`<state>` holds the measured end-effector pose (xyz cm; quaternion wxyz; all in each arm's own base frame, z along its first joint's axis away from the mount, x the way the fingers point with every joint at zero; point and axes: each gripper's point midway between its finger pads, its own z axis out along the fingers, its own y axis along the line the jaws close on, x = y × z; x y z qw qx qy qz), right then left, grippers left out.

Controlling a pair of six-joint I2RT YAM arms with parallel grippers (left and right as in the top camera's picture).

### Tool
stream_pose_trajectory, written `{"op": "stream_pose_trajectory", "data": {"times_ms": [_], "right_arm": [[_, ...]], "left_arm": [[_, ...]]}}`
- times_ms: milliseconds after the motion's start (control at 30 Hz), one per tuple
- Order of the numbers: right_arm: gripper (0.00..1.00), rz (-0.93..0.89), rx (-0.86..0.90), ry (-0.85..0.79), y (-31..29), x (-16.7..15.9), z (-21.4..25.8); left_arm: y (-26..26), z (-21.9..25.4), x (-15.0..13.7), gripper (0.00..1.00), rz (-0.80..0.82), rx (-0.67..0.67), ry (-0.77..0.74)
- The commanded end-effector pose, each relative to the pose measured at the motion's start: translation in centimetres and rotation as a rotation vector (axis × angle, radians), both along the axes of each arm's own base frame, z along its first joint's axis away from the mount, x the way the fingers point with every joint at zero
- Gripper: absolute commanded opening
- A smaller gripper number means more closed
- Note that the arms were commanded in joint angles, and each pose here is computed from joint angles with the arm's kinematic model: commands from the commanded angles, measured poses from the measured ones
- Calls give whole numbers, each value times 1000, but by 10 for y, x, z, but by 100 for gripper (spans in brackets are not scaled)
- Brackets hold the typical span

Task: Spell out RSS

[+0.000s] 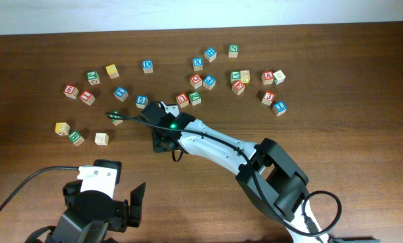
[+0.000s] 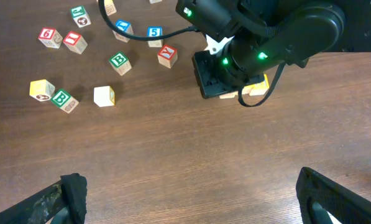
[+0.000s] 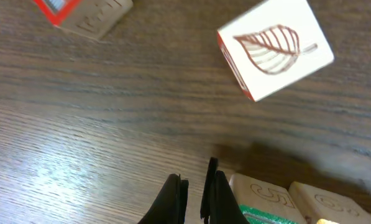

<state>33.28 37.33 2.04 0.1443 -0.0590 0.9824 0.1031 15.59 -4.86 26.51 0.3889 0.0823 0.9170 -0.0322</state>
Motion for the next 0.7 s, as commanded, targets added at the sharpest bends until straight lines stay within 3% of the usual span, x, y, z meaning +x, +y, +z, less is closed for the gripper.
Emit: {"op": "stream_pose_trajectory", "data": {"times_ms": [0,167,400,533,667], "right_arm": [[4,-12,-25,4,-5,1,-4],[4,-2,0,18,1,0,2],[4,-2,135,-161,1,51,117],[4,-156,32,-84,-91,66,153],[4,-260,-112,-16,-205,50,188]], "left_arm": [[0,0,0,99,8,-11,-1],[0,0,0,99,8,-11,-1],[0,0,0,99,9,-11,-1],[0,0,0,99,9,-11,-1],[0,0,0,99,9,-11,-1]]}}
